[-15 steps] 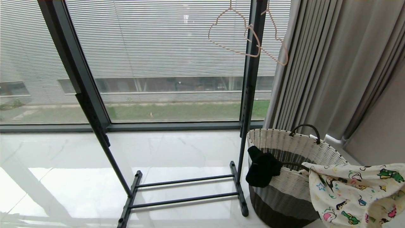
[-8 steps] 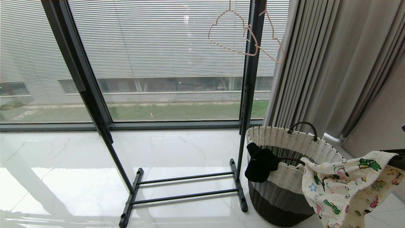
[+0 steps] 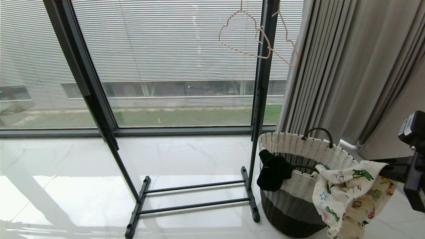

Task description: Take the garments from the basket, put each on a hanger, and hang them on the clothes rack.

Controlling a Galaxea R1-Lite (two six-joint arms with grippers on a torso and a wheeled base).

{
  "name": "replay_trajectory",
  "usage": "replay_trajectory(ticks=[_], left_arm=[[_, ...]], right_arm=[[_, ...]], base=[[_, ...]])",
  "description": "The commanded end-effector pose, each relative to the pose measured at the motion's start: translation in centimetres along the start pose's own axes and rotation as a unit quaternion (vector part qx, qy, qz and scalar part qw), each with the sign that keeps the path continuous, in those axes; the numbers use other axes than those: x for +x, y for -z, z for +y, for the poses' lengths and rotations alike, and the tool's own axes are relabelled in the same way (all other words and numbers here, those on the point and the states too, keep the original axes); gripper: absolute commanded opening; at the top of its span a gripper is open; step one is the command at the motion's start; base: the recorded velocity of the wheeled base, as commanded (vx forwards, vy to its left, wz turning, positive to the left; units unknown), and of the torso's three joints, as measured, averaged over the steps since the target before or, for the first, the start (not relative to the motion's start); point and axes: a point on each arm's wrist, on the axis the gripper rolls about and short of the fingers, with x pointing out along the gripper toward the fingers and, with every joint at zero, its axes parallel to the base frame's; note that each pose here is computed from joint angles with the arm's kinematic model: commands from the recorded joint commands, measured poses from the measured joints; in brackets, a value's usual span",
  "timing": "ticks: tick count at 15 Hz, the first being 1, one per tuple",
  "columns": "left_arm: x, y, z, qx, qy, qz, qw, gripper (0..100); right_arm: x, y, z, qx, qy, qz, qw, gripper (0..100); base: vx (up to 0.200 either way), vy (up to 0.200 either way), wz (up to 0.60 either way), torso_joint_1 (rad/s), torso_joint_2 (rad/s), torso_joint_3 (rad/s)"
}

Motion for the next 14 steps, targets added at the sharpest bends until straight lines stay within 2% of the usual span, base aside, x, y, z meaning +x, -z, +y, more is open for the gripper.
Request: replay_trajectory(ticks=[1, 2, 3, 4, 5, 6, 7, 8, 9, 10, 11, 12, 13, 14], left_arm=[[8.7, -3.9, -2.2, 0.013, 0.196, 0.088, 0.9766, 100], [9.3, -2.6, -2.5, 0.034, 0.235, 0.118, 0.9643, 100], [10.1, -1.6, -2.9, 0.039, 0.256, 0.146, 0.9548, 100], [11.3, -1.0, -3.6, 0.027, 0.275, 0.174, 0.9451, 100], [12.7, -1.0, -4.6, 0.004, 0.29, 0.191, 0.9376, 100], [14.2, -1.0, -5.6, -0.015, 0.295, 0.203, 0.9336, 100], [16.3, -0.3, -6.3, -0.007, 0.276, 0.214, 0.937, 100], [18.3, 0.2, -7.4, 0.004, 0.268, 0.211, 0.9401, 100], [19.1, 0.4, -8.1, 0.006, 0.273, 0.208, 0.9393, 100], [20.3, 1.4, -10.4, 0.012, 0.297, 0.215, 0.9303, 100], [20.4, 1.9, -11.3, 0.015, 0.307, 0.224, 0.9249, 100], [20.0, 4.0, -14.1, 0.034, 0.329, 0.259, 0.9073, 100], [19.1, 4.7, -15.8, 0.041, 0.345, 0.271, 0.8977, 100], [18.1, 5.4, -18.0, 0.034, 0.367, 0.288, 0.8836, 100]], right_arm=[[0.6, 0.0, 0.0, 0.0, -0.007, 0.006, 1.0, 0], [0.5, -0.1, 0.0, -0.001, -0.006, 0.004, 1.0, 0], [0.5, -0.1, 0.0, -0.001, -0.006, 0.003, 1.0, 0], [0.5, -0.1, 0.0, -0.002, -0.006, 0.002, 1.0, 0], [0.4, -0.3, 0.1, -0.006, -0.01, -0.003, 0.9999, 0], [0.4, -0.4, 0.1, -0.006, -0.007, -0.009, 0.9999, 0], [0.4, -0.5, 0.1, -0.007, -0.004, -0.013, 0.9999, 0], [0.4, -0.6, 0.0, -0.008, -0.002, -0.017, 0.9998, 0], [0.3, -0.6, 0.0, -0.008, -0.002, -0.018, 0.9998, 0], [0.4, -0.6, 0.0, -0.008, -0.003, -0.019, 0.9998, 0], [0.4, -0.6, 0.0, -0.007, -0.003, -0.019, 0.9998, 0], [0.5, -0.6, 0.0, 0.006, -0.004, -0.019, 0.9998, 0], [0.4, -0.7, 0.0, 0.012, -0.002, -0.022, 0.9997, 0], [0.3, -0.8, -0.1, 0.015, 0.001, -0.028, 0.9995, 0]], base=[[0.0, 0.0, 0.0, 0.0, 0.0, 0.0], [0.0, 0.0, 0.0, 0.0, 0.0, 0.0], [0.0, 0.0, 0.0, 0.0, 0.0, 0.0], [0.0, 0.0, 0.0, 0.0, 0.0, 0.0], [0.0, 0.0, 0.0, 0.0, 0.0, 0.0], [0.0, 0.0, 0.0, 0.0, 0.0, 0.0], [0.0, 0.0, 0.0, 0.0, 0.0, 0.0], [0.0, 0.0, 0.0, 0.0, 0.0, 0.0], [0.0, 0.0, 0.0, 0.0, 0.0, 0.0], [0.0, 0.0, 0.0, 0.0, 0.0, 0.0], [0.0, 0.0, 0.0, 0.0, 0.0, 0.0], [0.0, 0.0, 0.0, 0.0, 0.0, 0.0], [0.0, 0.0, 0.0, 0.0, 0.0, 0.0], [0.0, 0.0, 0.0, 0.0, 0.0, 0.0]])
